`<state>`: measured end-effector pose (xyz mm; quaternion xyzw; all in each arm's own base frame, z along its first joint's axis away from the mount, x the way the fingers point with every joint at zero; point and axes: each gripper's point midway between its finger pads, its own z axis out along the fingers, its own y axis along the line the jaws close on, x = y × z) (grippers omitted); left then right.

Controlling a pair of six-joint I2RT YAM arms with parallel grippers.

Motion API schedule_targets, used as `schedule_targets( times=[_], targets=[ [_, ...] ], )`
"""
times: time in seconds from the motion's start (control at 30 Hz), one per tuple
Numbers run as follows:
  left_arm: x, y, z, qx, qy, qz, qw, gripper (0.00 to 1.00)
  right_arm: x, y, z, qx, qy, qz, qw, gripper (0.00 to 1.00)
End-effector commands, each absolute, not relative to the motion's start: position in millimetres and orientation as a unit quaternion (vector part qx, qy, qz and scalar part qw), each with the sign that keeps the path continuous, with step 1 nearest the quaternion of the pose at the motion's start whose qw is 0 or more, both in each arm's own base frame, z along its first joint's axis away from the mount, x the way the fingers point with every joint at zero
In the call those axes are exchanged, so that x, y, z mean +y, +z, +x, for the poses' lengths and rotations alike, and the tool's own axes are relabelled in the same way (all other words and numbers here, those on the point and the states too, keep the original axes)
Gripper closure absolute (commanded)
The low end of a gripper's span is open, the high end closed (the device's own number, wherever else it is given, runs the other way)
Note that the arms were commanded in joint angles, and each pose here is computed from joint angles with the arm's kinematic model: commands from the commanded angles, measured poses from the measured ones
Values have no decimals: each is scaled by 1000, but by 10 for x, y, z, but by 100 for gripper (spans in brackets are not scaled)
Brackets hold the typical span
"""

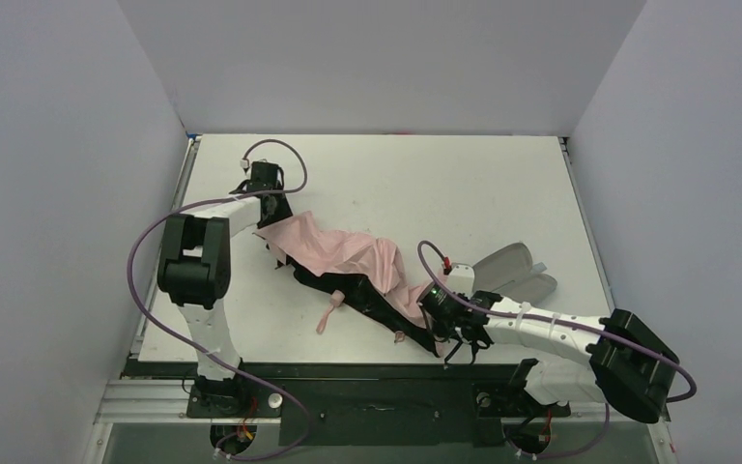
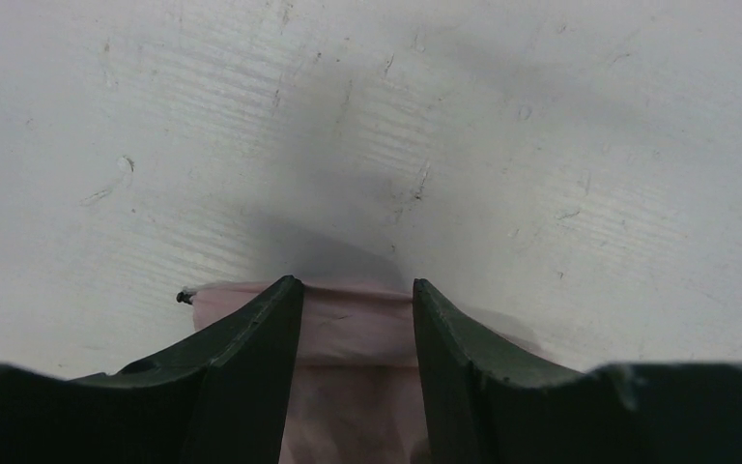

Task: Put away the umbrella

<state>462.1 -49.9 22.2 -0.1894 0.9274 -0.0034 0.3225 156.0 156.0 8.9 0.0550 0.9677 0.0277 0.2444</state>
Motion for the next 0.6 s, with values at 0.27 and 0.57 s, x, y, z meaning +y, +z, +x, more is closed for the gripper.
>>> schedule_targets(
  times=[0.27, 0.57],
  targets=[
    [-988, -61, 4170, 944, -57, -189, 265, 60, 1902, 85, 1676, 974, 36, 36, 222, 97],
    [-1571, -13, 3753, 947, -82, -157, 267, 61, 2337, 222, 2012, 970, 51, 32, 236, 98]
  ],
)
